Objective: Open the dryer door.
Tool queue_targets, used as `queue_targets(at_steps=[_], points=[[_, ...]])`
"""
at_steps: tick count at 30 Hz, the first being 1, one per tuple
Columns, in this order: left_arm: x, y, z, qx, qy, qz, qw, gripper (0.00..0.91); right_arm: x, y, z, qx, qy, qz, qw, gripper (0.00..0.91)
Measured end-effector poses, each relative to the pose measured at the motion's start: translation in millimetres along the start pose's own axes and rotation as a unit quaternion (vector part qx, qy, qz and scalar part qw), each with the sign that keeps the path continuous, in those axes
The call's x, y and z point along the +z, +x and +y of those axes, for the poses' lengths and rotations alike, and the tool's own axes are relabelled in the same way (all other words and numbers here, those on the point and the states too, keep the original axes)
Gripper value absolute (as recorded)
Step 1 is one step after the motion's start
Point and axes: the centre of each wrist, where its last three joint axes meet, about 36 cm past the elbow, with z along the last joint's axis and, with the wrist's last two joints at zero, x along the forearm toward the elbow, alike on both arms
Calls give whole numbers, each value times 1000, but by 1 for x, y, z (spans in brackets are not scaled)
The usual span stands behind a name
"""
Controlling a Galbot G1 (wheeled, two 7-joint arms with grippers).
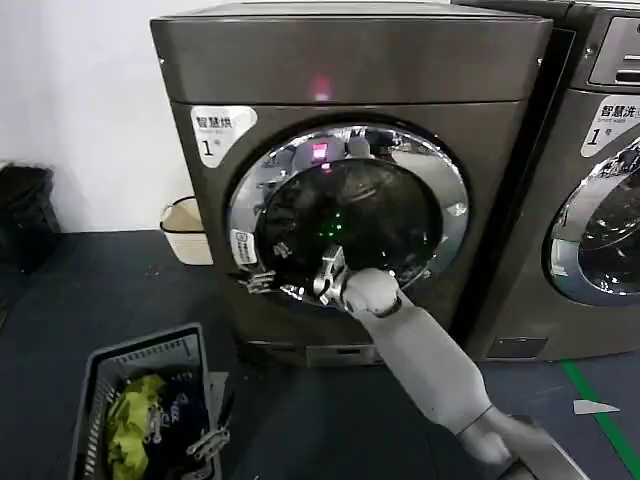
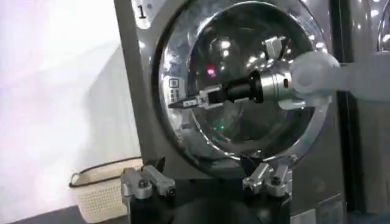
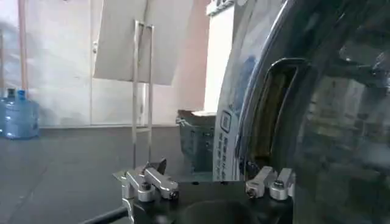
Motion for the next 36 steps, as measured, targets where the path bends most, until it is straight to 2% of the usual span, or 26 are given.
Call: queue_targets(at_steps=[9,14,19,23,27,31,36], points=[[0,-3,25,10,52,-17,998,907,4,28,7,-71,-13,0,997,907],[-4,-5,58,-8,51,-16,999,907,0,54,13,-125,-12,-5,992,907],[-11,-8,100,-15,42,-14,999,907,-3,77,23,-157,-4,4,988,907],[-20,-12,125,-10,36,-20,999,907,-1,94,30,-186,11,3,982,907],[-30,-20,146,-10,49,-26,998,907,4,110,37,-210,9,6,978,907],[-37,-30,162,5,47,-36,998,907,6,129,42,-230,7,8,973,907],[-38,-50,178,59,72,-51,994,907,6,154,45,-241,6,6,971,907]])
